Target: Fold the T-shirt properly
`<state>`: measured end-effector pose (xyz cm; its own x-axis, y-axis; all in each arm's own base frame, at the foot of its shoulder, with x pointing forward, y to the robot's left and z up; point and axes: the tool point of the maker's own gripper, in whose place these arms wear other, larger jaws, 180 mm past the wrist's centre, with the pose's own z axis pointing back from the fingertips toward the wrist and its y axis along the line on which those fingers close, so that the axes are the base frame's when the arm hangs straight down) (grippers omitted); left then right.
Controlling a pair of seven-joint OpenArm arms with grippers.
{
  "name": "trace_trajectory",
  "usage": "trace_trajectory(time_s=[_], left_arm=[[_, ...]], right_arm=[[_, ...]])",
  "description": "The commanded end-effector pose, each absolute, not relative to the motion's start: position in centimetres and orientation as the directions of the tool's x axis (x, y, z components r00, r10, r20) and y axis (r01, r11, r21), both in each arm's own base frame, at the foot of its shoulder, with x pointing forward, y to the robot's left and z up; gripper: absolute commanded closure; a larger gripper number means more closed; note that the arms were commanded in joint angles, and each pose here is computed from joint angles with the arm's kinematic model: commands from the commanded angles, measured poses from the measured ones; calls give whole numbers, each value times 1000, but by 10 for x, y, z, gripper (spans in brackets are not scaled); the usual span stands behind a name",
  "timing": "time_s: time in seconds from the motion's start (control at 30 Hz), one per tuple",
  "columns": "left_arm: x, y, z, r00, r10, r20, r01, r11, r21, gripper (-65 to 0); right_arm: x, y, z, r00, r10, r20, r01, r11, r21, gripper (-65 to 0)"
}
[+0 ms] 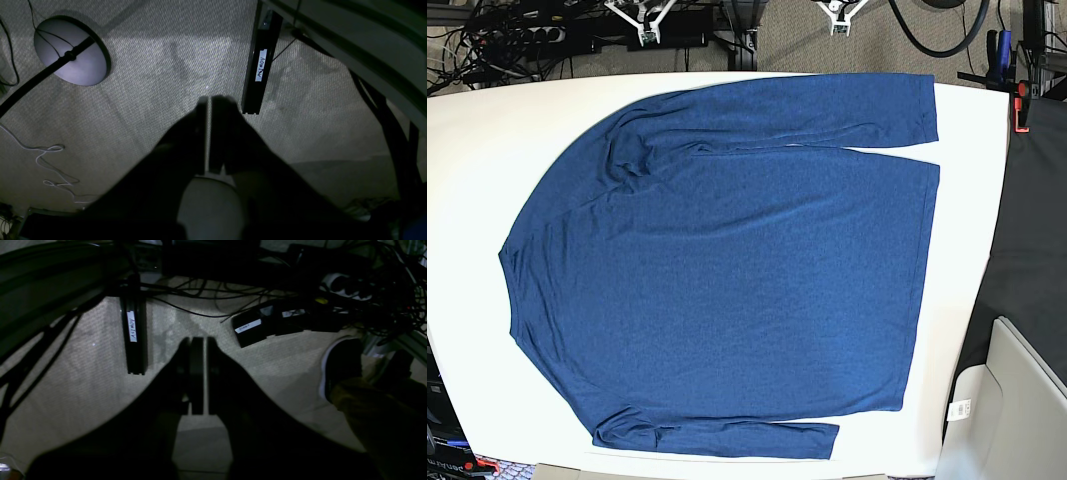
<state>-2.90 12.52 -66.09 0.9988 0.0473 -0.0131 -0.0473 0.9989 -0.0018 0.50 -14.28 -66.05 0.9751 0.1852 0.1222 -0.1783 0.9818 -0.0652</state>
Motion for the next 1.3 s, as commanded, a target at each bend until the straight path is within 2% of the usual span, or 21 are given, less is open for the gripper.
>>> trace_trajectory(time_s=[0.0, 0.57, 0.67, 0.83, 1.1, 1.27], left_arm=[[-32, 130, -661, 999, 37, -14, -37, 999, 6, 0], [-37, 130, -660, 999, 48, -21, -48, 999, 6, 0], [-58, 150, -658, 998, 44, -49, -42, 998, 38, 0], [-73, 182, -654, 999, 37, -33, -34, 996, 87, 0], [-68, 231, -632, 996, 47, 76, -59, 986, 158, 0], [-80, 254, -609, 995, 24, 100, -42, 981, 192, 0]], right_arm=[[2, -141, -660, 975, 187, 124, -180, 982, -62, -4], [-26, -161, -659, 977, 197, 78, -190, 978, -84, -3], [-35, -183, -654, 975, 210, 79, -200, 973, -117, -2], [-46, -226, -641, 965, 246, 90, -227, 956, -185, -2], [-55, -266, -613, 940, 316, 129, -276, 926, -256, -2], [-52, -279, -584, 904, 386, 184, -325, 900, -290, -2]])
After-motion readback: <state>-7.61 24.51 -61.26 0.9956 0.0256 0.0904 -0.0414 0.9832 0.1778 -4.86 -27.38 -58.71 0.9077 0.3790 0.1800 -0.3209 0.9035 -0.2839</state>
